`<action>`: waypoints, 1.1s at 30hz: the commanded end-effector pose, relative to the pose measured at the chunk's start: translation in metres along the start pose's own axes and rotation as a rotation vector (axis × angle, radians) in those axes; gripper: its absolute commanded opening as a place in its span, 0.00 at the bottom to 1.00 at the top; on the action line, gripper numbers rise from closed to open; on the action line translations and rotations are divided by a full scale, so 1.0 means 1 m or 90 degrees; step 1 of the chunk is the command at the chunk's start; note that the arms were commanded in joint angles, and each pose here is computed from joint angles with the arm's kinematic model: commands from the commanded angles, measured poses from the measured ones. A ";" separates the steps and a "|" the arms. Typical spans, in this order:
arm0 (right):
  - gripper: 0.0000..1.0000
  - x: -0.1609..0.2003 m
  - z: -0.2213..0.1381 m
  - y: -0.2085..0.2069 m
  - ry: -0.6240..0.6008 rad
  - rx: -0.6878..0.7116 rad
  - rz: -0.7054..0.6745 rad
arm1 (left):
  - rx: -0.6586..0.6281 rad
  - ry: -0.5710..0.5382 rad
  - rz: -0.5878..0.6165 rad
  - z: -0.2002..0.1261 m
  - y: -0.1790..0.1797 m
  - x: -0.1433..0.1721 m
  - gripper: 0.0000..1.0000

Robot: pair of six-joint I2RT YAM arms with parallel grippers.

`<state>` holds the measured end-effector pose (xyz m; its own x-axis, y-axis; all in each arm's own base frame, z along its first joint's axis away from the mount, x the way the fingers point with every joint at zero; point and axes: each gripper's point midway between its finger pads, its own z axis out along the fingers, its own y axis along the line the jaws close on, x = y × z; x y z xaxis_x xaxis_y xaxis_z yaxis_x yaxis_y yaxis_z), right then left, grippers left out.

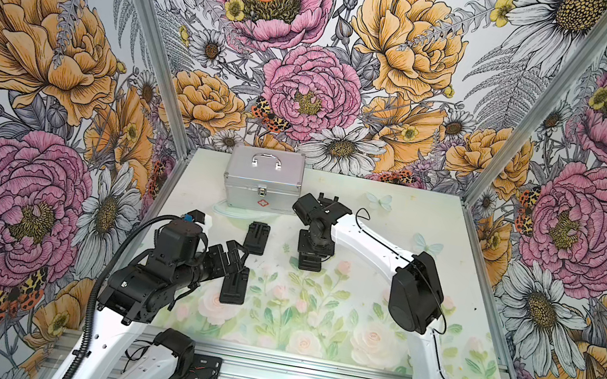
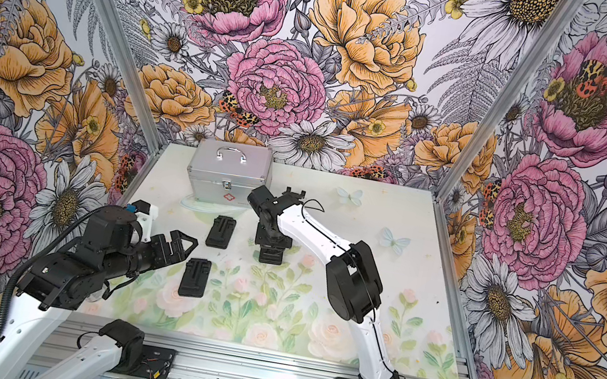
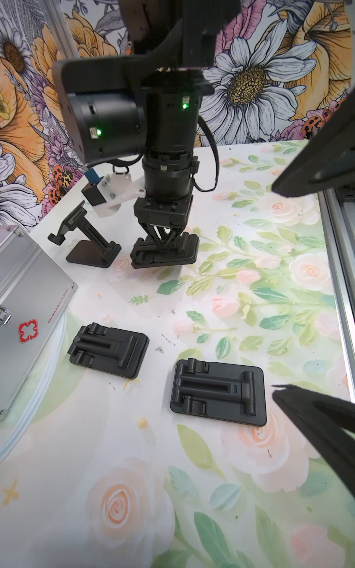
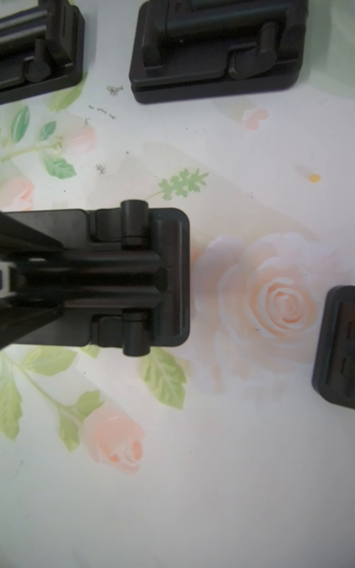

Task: Open the phone stand
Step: Pick up the phone stand at the center of the board.

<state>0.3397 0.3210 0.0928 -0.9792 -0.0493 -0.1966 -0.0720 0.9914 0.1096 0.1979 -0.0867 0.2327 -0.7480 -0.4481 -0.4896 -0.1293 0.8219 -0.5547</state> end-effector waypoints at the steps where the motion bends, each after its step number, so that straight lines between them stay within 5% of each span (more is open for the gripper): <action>1: 0.00 0.013 -0.030 0.005 0.001 -0.070 0.032 | 0.052 -0.011 -0.011 0.003 -0.018 -0.009 0.99; 16: 0.00 0.020 -0.102 -0.027 -0.029 -0.353 0.210 | 0.120 0.063 0.053 0.066 -0.095 -0.004 0.99; 33: 0.00 -0.028 -0.144 -0.105 -0.137 -0.652 0.411 | 0.444 0.237 -0.137 0.156 -0.191 -0.016 0.99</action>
<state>0.3361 0.1930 0.1832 -0.8318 0.5511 0.0668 0.3362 0.4043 0.8506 0.3387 -0.2658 0.2067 -0.8990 -0.4072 -0.1610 -0.0393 0.4413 -0.8965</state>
